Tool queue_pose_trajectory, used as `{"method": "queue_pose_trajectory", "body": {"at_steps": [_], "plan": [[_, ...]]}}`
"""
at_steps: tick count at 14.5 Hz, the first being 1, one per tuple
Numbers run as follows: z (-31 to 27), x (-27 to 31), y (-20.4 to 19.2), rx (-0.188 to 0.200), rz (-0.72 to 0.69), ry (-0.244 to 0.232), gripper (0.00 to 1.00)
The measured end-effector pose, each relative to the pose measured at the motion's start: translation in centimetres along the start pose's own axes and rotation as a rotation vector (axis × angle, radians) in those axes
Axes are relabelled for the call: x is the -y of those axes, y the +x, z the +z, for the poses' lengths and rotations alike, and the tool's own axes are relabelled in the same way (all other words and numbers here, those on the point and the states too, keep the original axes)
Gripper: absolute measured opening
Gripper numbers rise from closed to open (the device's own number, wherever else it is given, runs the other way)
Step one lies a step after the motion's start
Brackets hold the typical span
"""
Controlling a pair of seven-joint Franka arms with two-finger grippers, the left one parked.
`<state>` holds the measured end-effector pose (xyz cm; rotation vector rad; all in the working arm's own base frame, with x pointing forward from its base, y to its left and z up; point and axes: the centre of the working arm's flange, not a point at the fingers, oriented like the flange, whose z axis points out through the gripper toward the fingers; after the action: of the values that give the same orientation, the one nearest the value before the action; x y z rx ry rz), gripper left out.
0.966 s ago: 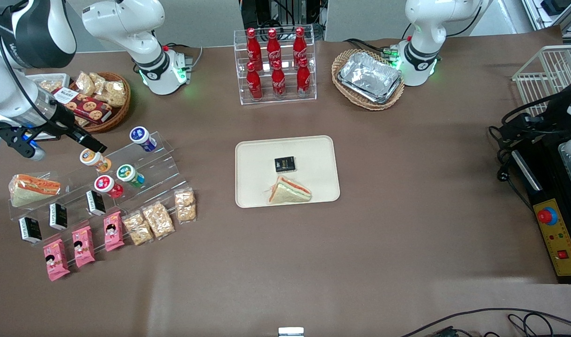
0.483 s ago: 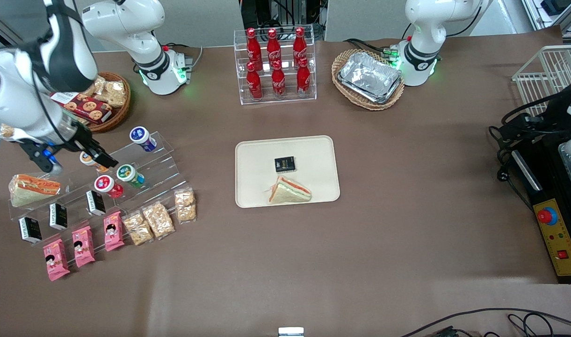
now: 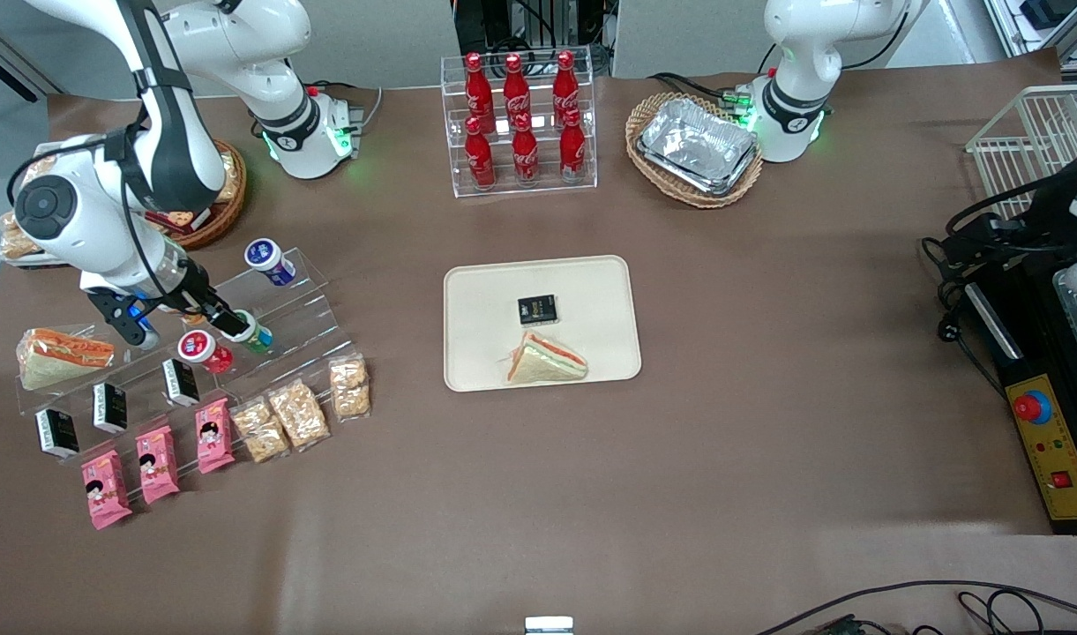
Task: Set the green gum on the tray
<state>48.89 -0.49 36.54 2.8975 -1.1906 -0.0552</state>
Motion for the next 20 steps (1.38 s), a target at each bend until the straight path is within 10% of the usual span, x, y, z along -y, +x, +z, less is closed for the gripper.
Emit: {"method": "queue_pose_trajectory", "body": {"at_steps": [20], "plan": [[4.6, -0.6, 0.1, -0.011, 0.033, -0.005, 0.96]]}}
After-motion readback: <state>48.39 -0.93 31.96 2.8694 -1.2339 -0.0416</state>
